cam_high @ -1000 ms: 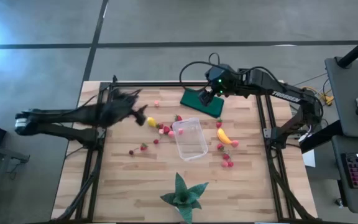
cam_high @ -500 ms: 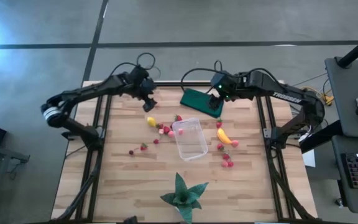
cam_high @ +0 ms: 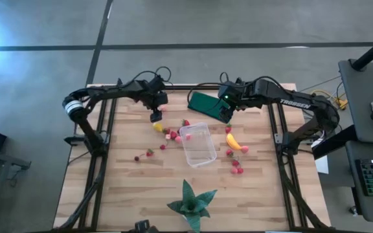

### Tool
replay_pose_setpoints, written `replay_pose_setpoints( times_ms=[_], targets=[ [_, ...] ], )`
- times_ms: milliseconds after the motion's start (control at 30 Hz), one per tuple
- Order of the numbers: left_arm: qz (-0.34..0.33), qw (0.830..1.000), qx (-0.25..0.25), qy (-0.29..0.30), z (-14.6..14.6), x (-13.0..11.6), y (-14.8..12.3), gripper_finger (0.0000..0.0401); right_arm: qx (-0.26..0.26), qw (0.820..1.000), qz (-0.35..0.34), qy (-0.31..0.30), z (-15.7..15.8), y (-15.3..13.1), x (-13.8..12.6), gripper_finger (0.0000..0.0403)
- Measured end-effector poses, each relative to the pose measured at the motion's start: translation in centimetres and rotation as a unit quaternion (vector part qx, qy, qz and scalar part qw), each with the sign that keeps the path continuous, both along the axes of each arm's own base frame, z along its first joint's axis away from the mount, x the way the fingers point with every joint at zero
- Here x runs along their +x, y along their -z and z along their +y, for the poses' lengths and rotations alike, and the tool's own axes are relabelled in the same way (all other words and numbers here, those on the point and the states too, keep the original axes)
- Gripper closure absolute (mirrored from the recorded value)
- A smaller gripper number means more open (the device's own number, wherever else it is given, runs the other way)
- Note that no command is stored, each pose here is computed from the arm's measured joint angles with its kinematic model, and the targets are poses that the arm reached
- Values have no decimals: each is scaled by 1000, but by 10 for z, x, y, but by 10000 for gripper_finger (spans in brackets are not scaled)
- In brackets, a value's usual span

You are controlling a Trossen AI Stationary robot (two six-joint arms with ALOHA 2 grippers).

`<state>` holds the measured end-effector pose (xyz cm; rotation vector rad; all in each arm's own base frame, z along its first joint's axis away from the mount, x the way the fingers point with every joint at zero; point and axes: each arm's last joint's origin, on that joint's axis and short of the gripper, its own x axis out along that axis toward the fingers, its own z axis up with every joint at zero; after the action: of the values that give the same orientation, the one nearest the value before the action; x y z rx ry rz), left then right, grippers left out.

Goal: Pick and placing Produce into tupperware
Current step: Put the peach into the transparent bin

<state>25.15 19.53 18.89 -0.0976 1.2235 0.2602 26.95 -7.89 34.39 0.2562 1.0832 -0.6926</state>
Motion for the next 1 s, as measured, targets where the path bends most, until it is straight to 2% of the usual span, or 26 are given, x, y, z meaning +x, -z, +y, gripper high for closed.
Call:
replay_pose_setpoints(
  times_ms=[133,333,433,800,1000],
  targets=[
    [4,1000,6,5,2,2,4,131,5,1000,-17,-10,1,2,-1,108],
    [-34,997,57,32,11,8,-1,131,-2,998,-68,-8,3,3,-6,104],
    [-31,996,69,51,14,7,0,131,8,997,-80,1,5,7,-13,107],
    [-9,996,39,83,20,8,20,133,27,990,-127,54,13,25,-42,105],
    [-5,995,43,89,21,9,24,178,26,985,-160,62,14,30,-48,110]
  ],
)
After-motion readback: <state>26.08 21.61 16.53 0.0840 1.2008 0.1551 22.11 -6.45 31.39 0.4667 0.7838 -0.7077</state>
